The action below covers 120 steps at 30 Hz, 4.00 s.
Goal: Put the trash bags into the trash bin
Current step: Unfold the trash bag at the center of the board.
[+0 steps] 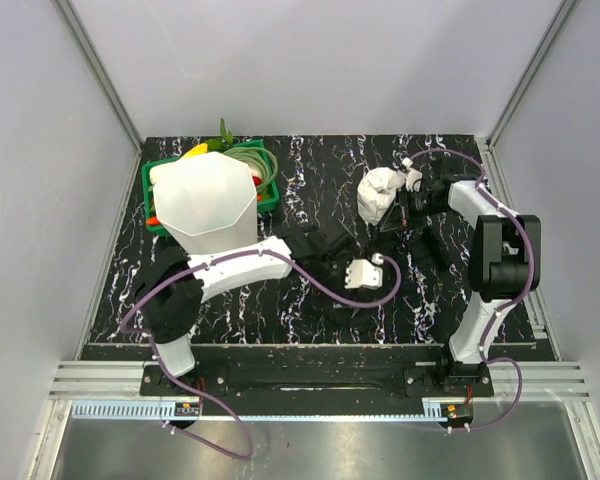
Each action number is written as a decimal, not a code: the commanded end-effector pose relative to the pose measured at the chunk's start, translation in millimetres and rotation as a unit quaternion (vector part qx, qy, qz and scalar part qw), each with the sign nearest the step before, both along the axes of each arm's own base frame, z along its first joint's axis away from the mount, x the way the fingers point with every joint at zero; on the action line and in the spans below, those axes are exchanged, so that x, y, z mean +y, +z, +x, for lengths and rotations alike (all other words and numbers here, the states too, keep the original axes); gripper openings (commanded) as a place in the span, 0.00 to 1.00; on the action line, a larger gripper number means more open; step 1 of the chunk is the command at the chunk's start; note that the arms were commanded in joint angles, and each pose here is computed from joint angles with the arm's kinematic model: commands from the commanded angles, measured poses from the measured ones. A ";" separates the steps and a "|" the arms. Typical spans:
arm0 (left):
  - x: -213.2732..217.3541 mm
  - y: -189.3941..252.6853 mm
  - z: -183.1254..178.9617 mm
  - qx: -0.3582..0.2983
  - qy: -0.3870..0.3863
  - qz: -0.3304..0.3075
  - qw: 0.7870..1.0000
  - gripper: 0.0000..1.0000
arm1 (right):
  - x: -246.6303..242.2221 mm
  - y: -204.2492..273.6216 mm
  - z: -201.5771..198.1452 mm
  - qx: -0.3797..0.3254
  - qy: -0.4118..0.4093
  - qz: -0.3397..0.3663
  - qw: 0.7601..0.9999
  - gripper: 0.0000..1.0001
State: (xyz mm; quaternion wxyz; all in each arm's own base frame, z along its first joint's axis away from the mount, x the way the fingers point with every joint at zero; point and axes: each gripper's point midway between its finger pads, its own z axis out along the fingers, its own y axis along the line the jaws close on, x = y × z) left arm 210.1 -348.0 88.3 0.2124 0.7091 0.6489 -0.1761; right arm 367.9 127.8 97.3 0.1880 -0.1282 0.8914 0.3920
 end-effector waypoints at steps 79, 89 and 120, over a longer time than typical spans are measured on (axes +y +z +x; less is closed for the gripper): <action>-38.1 130.0 106.1 0.312 0.286 -0.222 0.879 0.00 | 21.5 144.3 -8.4 -0.213 0.091 -0.065 0.971 0.53; -46.0 128.6 109.5 0.317 0.276 -0.235 0.876 0.00 | 48.5 121.1 -16.0 -0.236 0.124 -0.032 0.963 0.50; -47.2 148.9 81.3 0.333 0.189 -0.255 0.888 0.13 | 59.7 91.6 -15.4 -0.256 0.104 -0.080 0.958 0.00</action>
